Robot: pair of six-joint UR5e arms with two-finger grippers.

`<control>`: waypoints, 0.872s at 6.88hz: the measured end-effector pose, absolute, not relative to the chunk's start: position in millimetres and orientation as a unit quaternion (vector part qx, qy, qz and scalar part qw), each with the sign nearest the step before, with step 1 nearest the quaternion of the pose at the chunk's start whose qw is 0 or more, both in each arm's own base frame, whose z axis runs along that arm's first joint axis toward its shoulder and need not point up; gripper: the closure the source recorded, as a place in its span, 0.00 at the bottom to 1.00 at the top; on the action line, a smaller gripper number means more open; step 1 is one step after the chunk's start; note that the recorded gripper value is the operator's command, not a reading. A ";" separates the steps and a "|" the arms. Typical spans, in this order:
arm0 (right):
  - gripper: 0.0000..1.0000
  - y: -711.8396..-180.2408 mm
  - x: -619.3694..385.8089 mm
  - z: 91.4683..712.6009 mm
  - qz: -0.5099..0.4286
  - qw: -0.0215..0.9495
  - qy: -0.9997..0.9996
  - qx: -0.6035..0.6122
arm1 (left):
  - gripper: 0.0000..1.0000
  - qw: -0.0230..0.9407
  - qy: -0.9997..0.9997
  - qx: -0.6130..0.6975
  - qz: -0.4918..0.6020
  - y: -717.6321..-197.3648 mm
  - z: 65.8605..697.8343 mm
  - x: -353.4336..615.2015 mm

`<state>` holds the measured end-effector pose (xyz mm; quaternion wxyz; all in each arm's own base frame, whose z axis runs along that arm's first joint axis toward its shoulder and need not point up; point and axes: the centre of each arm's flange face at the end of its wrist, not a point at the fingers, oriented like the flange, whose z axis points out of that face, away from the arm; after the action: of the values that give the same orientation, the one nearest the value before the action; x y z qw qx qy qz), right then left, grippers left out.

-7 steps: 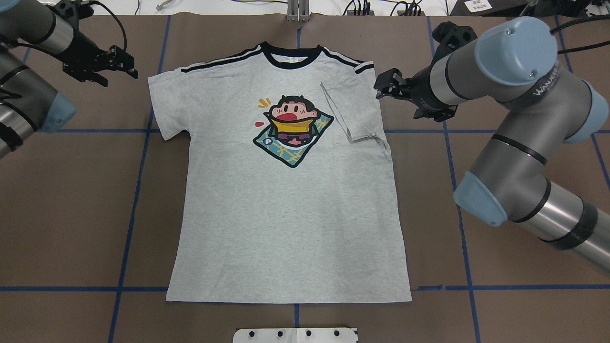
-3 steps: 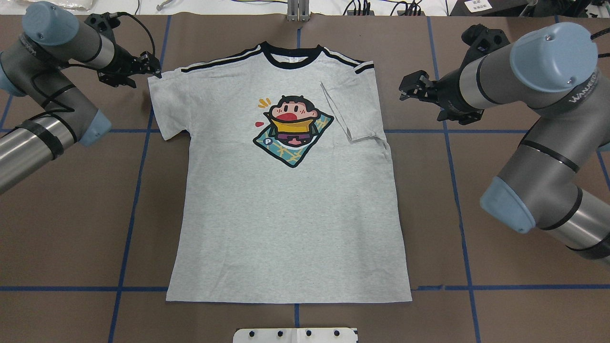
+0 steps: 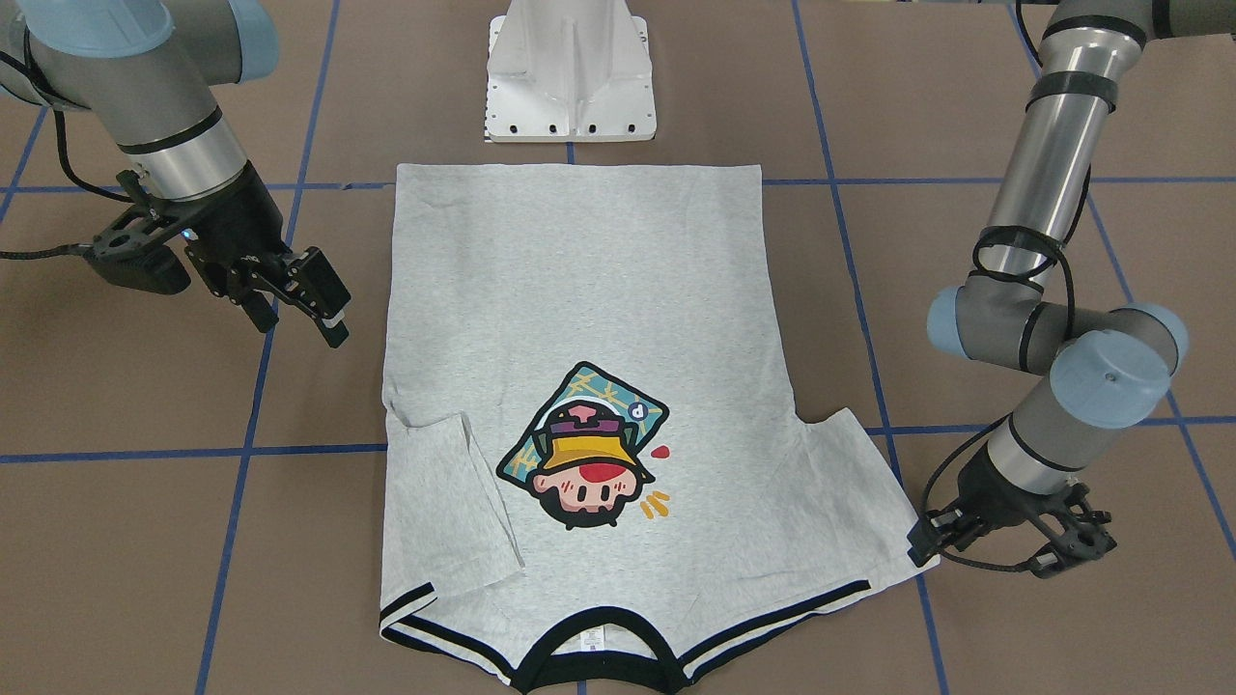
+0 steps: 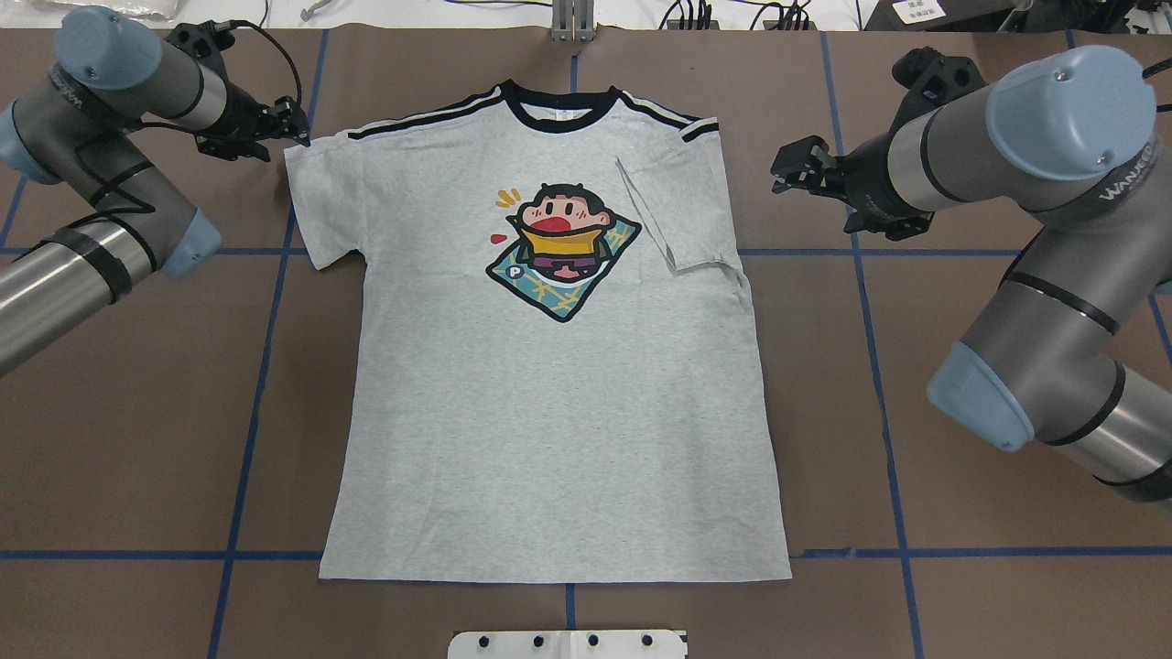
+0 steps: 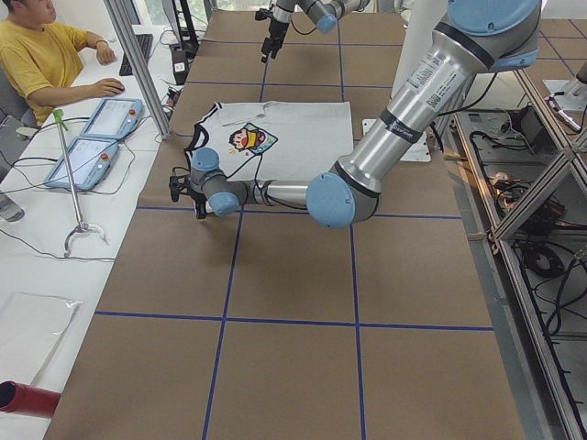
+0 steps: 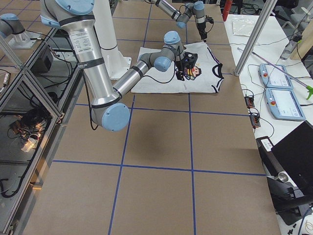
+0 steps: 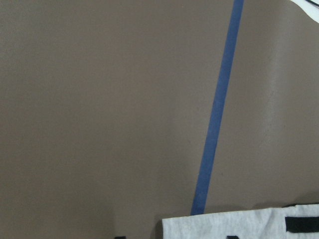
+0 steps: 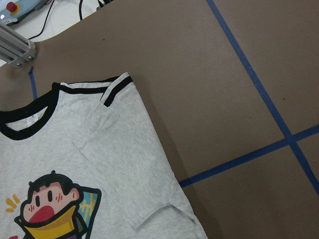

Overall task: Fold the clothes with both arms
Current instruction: 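Move the left gripper toward the other sleeve while the right gripper draws back, then grasp the sleeve with the left gripper and fold it onto the shirt body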

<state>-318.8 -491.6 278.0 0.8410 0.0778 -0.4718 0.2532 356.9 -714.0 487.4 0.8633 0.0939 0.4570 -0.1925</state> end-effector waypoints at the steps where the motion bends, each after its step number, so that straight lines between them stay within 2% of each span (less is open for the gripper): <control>1: 0.01 -491.3 -318.6 278.3 0.253 0.841 -0.472 0.078 | 0.43 0.864 0.457 0.094 -0.191 -715.1 487.3 360.9; 2: 0.01 -491.2 -318.4 278.3 0.253 0.841 -0.472 0.078 | 0.54 0.865 0.455 0.096 -0.190 -714.4 488.2 365.5; 3: 0.01 -491.1 -318.4 278.4 0.253 0.841 -0.472 0.078 | 0.91 0.865 0.453 0.098 -0.190 -713.7 488.6 369.3; 4: 0.01 -490.7 -319.2 278.1 0.253 0.841 -0.472 0.077 | 1.00 0.866 0.453 0.099 -0.190 -713.8 488.4 370.3; 6: 0.01 -490.7 -320.2 277.8 0.252 0.841 -0.472 0.078 | 1.00 0.866 0.452 0.102 -0.188 -714.5 487.6 369.5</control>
<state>-320.2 -490.7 277.8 0.8412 0.0776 -0.4719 0.2522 369.5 -714.5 487.6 0.8661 0.1017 0.4520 -0.1877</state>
